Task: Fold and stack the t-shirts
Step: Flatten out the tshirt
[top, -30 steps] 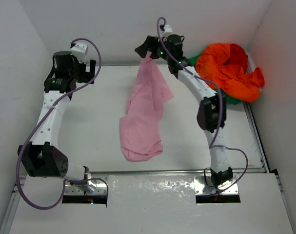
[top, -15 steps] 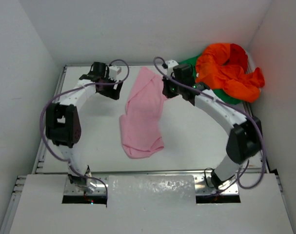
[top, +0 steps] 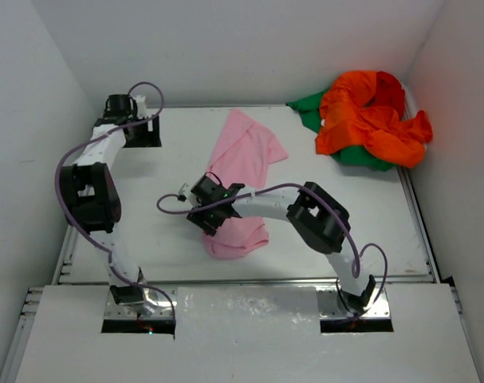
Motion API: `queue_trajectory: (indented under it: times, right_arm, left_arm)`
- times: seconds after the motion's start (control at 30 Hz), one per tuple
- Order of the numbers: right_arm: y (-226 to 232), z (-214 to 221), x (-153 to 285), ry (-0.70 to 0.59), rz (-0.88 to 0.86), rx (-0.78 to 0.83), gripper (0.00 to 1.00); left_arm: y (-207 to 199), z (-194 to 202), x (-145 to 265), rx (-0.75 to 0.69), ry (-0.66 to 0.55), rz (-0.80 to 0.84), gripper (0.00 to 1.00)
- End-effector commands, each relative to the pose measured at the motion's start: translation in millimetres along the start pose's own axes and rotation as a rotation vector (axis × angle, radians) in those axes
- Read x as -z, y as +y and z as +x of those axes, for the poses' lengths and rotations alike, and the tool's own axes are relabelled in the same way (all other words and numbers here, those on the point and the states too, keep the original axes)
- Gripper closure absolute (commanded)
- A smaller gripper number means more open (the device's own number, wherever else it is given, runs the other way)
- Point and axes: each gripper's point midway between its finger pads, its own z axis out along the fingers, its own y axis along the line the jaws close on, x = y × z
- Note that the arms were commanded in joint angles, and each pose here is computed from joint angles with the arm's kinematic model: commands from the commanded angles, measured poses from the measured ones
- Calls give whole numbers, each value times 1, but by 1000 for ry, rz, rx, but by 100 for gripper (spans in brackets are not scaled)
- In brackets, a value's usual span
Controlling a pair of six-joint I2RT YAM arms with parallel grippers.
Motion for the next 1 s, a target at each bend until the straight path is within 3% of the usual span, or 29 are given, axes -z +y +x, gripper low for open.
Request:
queue_trajectory:
  times: [0.0,0.07,0.1,0.13,0.17,0.2,0.23,0.27,0.3,0.4,0.47,0.53,0.57,0.6,0.73,0.83,0.97]
  right_arm:
    - [-9,15,1,52,26,5,61]
    - [-7,49,4,151,25,19,93]
    - [-7,62,8,179,25,28,100]
    - [-4,58,26,147,10,46,100]
    - [2,96,33,209,-21,75,100]
    - [9,108,44,208,-68,121,100]
    - [18,103,68,152,-115,147,100]
    - [22,138,77,210,-136,161,100]
    - [21,150,87,224,-132,199,97]
    - [-5,185,121,309,9,248,74]
    - [-30,193,145,338,150,232,33]
    - [-48,187,158,280,218,122,27]
    - [-63,173,169,162,254,-3,21]
    - [-67,174,177,120,246,-81,18]
    - [-95,141,204,-250,270,-380,12]
    - [-102,148,214,-305,340,-474,13]
    - [-96,165,208,-279,331,-560,13]
  left_arm:
    - [-10,-23,34,-43,-124,-17,22]
    - [-12,-24,38,-43,-139,-12,22]
    - [-14,-24,38,-45,-139,-5,22]
    - [-20,-26,39,-56,-145,6,23]
    - [-26,-27,41,-87,-147,16,23]
    - [-32,-28,42,-118,-149,19,23]
    - [-55,-29,42,-177,-150,40,23]
    - [-65,-29,43,-247,-155,21,23]
    - [-77,-27,41,-291,-154,22,23]
    - [-127,-25,31,-407,-164,77,22]
    - [-151,-18,13,-422,-133,95,22]
    - [-178,-32,9,-451,-152,110,22]
    - [-189,-34,-3,-466,-140,120,22]
    - [-194,-34,-10,-473,-137,105,22]
    - [-234,-28,-39,-474,-91,137,23]
    - [-249,-10,-60,-461,-13,126,32]
    - [-239,6,-81,-459,9,27,35]
